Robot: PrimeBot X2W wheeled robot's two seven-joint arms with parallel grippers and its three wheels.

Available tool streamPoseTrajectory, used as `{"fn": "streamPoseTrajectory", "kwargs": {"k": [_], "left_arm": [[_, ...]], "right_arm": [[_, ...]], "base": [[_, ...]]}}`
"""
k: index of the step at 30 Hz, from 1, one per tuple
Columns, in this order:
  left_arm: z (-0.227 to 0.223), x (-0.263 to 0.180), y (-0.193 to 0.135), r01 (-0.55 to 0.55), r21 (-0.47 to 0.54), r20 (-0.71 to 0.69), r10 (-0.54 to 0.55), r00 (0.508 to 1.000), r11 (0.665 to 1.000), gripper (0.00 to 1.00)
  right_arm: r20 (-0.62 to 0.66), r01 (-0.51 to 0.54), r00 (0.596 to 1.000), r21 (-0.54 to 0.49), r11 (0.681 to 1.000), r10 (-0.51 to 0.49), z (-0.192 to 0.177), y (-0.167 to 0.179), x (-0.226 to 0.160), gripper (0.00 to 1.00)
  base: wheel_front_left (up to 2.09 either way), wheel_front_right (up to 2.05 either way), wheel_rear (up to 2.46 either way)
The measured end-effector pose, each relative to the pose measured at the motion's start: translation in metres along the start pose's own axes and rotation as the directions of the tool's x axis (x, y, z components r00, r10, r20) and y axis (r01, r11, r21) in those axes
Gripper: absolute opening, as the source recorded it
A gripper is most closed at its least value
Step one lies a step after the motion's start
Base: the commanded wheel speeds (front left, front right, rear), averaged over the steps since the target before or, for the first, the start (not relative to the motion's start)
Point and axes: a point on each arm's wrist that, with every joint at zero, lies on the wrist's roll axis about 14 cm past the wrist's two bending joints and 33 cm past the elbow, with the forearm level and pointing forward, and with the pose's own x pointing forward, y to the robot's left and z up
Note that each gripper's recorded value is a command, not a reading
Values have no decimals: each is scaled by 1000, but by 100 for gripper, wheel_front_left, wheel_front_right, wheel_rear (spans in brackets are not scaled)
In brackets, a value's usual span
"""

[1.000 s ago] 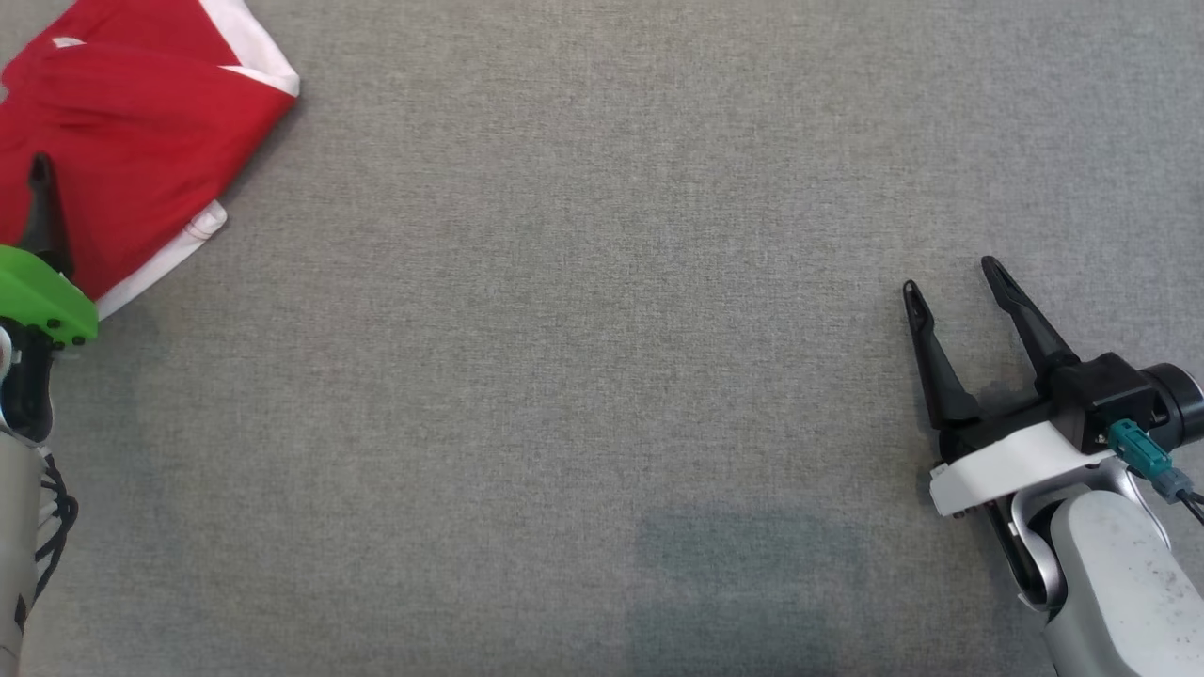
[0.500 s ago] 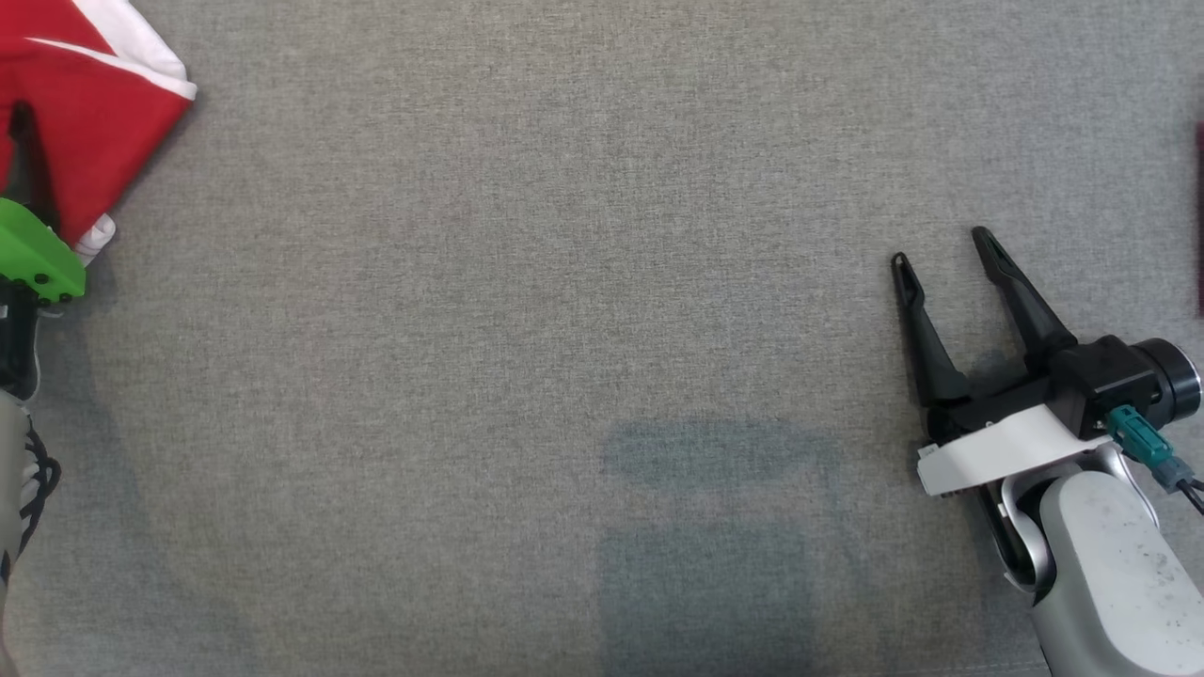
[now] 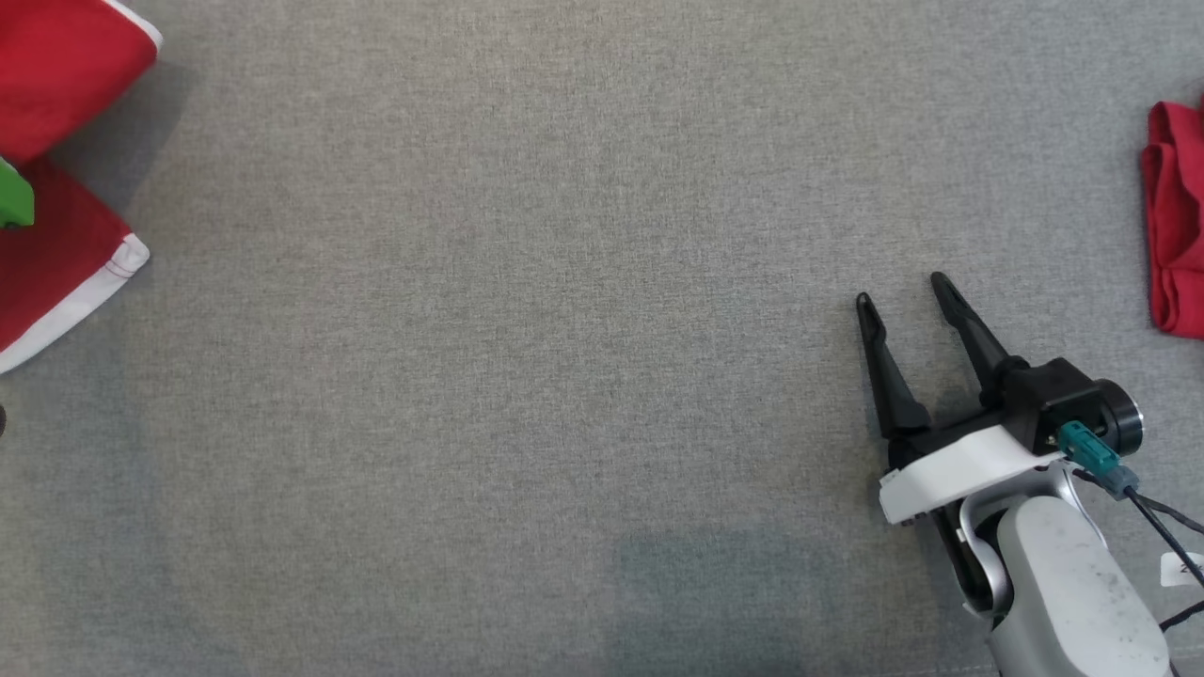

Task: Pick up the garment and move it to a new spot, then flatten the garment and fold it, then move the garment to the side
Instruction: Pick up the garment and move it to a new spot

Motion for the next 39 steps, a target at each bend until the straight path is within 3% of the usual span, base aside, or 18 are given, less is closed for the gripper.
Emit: {"fn": "streamPoseTrajectory", "kwargs": {"k": [7, 12, 13, 15, 21, 23, 26, 27, 28, 29, 30, 32, 35, 39], "left_arm": [[82, -18, -72, 176, 61, 231, -186, 955, 982, 0], [121, -46, -147, 336, 16, 345, -321, 882, 942, 0], [121, -46, -147, 336, 16, 345, -321, 882, 942, 0], [139, -61, -176, 401, -43, 402, -352, 845, 915, 0], [166, -109, -259, 588, -78, 500, -478, 722, 805, 0], [159, -120, -269, 609, -121, 502, -481, 719, 784, 0], [127, -123, -263, 579, -191, 446, -456, 770, 793, 0], [110, -124, -258, 557, -211, 411, -444, 796, 803, 25], [94, -125, -251, 528, -231, 377, -425, 823, 817, 76], [77, -125, -241, 493, -247, 334, -404, 852, 834, 100], [39, -130, -220, 415, -275, 241, -356, 903, 867, 100], [4, -140, -200, 343, -279, 147, -313, 938, 897, 100], [-29, -157, -166, 232, -294, 59, -225, 973, 927, 100], [-37, -178, -138, 148, -274, 45, -142, 989, 950, 100]], "right_arm": [[37, 8, 999, 62, 998, -10, 18, 14, -15, 100], [64, 25, 997, 94, 995, -31, 31, 18, -34, 100], [64, 25, 997, 94, 995, -31, 31, 18, -34, 100], [81, 42, 995, 105, 994, -51, 37, 15, -42, 100], [107, 128, 984, 119, 985, -141, 47, -7, -71, 100], [111, 156, 979, 121, 980, -170, 48, -15, -81, 100], [122, 180, 973, 124, 976, -195, 51, -21, -89, 100], [125, 188, 971, 128, 974, -203, 52, -23, -92, 100], [127, 193, 970, 130, 973, -209, 53, -24, -94, 100], [128, 197, 969, 131, 972, -213, 53, -25, -96, 100], [130, 203, 967, 132, 970, -220, 54, -27, -99, 100], [141, 205, 965, 130, 970, -222, 57, -27, -101, 100], [161, 202, 962, 122, 972, -221, 64, -27, -103, 100], [184, 195, 959, 119, 974, -215, 71, -23, -108, 100]], "base": [[0, 0, 0], [0, 0, 0], [0, 0, 0], [0, 0, 0], [0, 0, 0], [0, 0, 0], [0, 0, 0], [0, 0, 0], [0, 0, 0], [0, 0, 0], [0, 0, 0], [0, 0, 0], [0, 0, 0], [0, 0, 0]]}}
